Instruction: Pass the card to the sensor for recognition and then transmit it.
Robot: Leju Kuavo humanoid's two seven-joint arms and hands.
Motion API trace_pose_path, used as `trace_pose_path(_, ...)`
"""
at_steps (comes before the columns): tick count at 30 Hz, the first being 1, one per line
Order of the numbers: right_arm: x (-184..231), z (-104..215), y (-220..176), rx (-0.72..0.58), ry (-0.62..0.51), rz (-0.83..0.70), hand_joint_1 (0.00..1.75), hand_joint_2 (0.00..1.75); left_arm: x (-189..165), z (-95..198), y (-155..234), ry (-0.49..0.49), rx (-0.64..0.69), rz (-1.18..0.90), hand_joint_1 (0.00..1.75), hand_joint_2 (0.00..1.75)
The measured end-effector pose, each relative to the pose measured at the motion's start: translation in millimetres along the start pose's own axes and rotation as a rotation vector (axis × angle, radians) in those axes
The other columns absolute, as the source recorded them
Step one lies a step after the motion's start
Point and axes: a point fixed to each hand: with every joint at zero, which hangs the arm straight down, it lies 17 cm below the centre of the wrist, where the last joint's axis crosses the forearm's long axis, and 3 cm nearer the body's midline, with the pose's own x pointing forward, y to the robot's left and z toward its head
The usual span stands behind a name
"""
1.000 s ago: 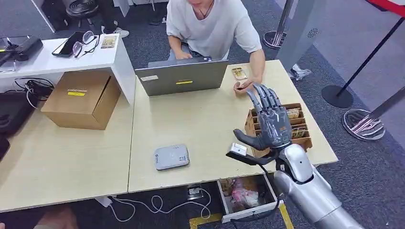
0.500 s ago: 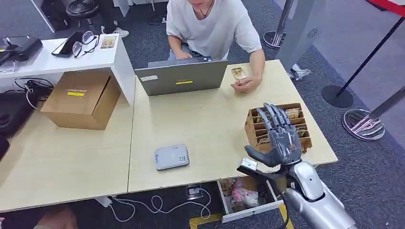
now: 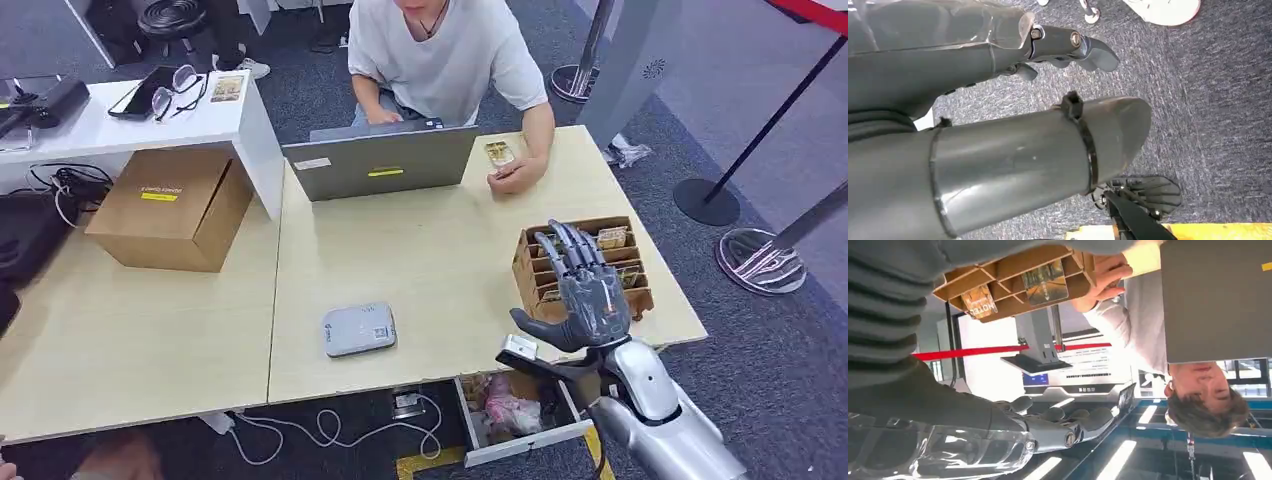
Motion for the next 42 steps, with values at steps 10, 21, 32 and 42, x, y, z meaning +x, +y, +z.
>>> trace_pose_path(10,-9.1,-25.0,-10.5,0.006,-0.007,0.03,0.0,1.75,-0.3,-0.2,0.5,-0.002,-0.008,0.001,0.0,0.0)
trace_pose_path(21,-32.1,-42.5,-2.3,0.114,0.026,0.028,0.0,1.75,-4.1,-0.1,4.9,-0.003,-0.008,0.003,0.0,0.0)
trace_pose_path(32,-44.3,-35.4,-10.3,0.174,0.04,0.032,0.0,1.75,-13.2,0.2,13.0,0.016,0.004,0.027,0.0,0.0)
trace_pose_path(42,-68.8,-3.7,-31.4,0.224,0.059,0.114,0.0,1.75,-19.7,1.9,14.7,0.018,-0.011,0.028,0.0,0.0)
